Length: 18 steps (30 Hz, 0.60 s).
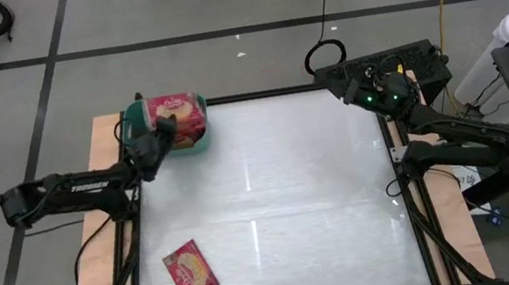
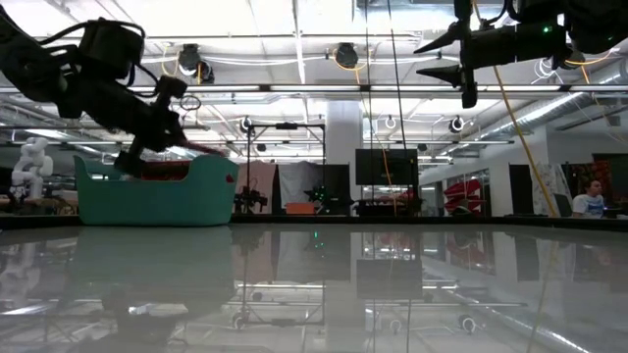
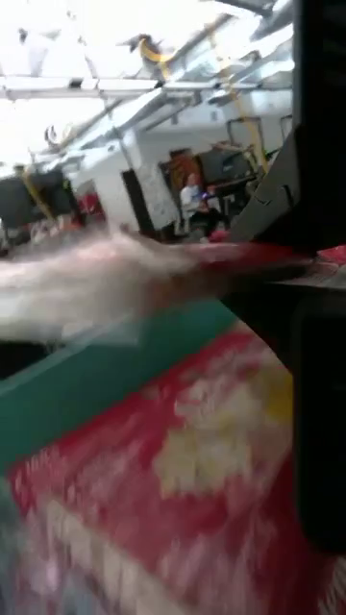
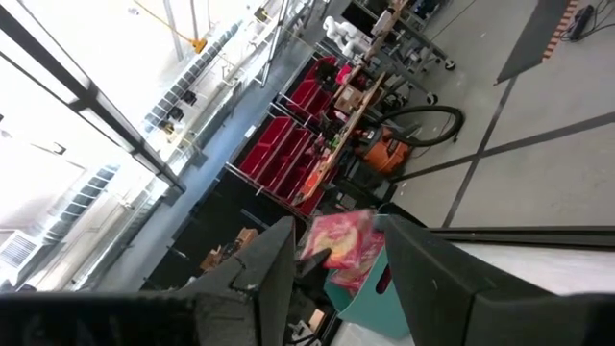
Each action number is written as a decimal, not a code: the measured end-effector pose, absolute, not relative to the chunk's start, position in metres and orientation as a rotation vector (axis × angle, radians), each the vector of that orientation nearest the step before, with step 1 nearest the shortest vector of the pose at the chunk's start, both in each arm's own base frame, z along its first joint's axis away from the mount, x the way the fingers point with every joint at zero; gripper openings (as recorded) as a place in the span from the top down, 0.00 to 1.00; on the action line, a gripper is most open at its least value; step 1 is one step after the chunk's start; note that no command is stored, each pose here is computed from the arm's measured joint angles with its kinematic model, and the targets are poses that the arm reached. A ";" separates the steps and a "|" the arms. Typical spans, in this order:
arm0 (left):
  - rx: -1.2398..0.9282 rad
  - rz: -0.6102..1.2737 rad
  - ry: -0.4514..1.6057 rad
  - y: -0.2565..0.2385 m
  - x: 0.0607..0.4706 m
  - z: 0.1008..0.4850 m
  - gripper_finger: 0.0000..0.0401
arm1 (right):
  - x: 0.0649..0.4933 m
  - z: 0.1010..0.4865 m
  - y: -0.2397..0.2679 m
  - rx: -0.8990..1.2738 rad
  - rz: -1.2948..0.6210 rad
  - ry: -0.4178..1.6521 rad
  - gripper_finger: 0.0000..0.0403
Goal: Sort popcorn bags into baskets
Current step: Put the red popcorn bag into the green bin
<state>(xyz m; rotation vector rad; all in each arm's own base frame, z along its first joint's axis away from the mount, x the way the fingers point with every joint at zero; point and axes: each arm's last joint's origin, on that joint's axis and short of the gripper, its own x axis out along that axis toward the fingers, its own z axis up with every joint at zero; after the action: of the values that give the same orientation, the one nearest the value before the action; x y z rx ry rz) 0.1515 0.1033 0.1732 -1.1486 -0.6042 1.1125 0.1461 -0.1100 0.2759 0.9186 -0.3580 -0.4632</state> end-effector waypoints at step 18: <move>-1.260 0.945 -0.820 0.104 0.153 0.190 0.39 | 0.146 0.276 -0.110 0.936 -0.464 -0.366 0.61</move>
<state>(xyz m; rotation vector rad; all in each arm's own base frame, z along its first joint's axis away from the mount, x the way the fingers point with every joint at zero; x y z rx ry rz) 0.1525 0.1040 0.1905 -1.2605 -0.8200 0.9450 0.1461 -0.1101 0.2760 0.9360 -0.3658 -0.4642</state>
